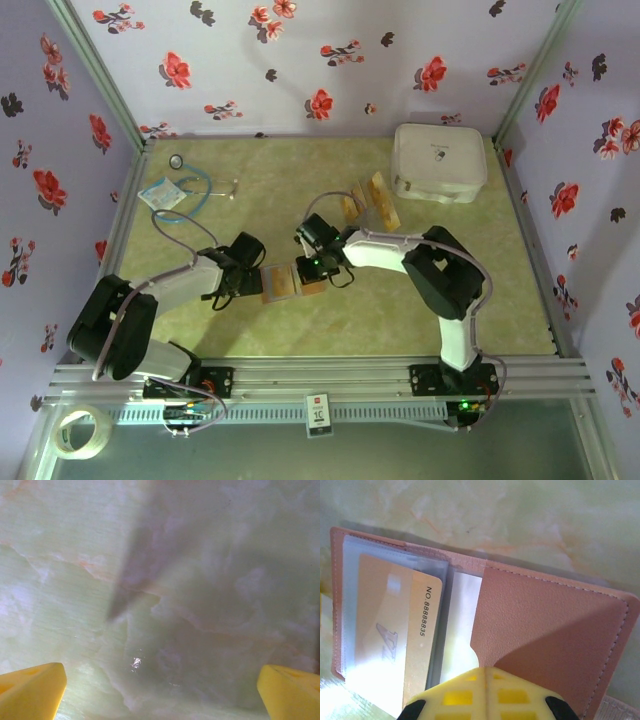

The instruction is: Put the credit cards into the card holder

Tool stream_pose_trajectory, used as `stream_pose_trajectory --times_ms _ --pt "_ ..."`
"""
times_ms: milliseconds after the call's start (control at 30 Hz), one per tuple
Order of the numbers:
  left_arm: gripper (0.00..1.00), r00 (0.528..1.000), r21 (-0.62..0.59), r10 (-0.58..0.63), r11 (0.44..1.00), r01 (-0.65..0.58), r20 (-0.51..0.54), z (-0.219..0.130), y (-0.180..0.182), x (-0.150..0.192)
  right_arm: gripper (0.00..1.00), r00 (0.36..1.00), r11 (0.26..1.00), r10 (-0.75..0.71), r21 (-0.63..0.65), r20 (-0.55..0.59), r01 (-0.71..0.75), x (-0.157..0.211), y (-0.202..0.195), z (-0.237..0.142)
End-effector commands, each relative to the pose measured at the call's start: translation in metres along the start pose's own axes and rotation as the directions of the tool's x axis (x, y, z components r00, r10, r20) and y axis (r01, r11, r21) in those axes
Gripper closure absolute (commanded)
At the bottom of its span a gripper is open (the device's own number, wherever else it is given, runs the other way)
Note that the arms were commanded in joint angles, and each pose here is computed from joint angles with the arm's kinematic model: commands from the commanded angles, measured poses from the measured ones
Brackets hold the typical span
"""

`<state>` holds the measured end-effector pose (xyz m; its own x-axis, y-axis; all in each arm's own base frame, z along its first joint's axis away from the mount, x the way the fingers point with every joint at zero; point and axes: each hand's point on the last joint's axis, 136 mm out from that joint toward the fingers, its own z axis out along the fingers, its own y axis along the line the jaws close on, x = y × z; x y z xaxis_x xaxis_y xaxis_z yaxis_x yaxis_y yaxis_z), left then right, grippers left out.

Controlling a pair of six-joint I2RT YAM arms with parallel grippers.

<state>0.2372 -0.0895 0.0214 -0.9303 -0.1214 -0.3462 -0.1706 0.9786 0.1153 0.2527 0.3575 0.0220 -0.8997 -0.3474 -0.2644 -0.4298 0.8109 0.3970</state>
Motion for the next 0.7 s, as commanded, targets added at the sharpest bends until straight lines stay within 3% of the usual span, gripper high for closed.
stream_pose_trajectory --times_ms 0,400,667 --pt "0.00 1.000 0.012 0.004 1.000 -0.004 0.014 -0.003 -0.004 -0.008 1.00 0.999 0.996 0.046 0.073 -0.018 -0.044 0.014 -0.023 -0.003" --pt "0.00 1.000 0.074 0.017 0.997 -0.019 0.026 -0.004 -0.018 -0.013 1.00 0.999 1.000 0.014 0.004 0.043 -0.014 -0.017 0.007 -0.026" --pt "0.00 1.000 0.065 0.024 0.998 -0.025 0.011 0.002 -0.020 -0.009 1.00 0.999 1.000 0.019 -0.010 0.027 -0.019 -0.025 0.011 -0.013"
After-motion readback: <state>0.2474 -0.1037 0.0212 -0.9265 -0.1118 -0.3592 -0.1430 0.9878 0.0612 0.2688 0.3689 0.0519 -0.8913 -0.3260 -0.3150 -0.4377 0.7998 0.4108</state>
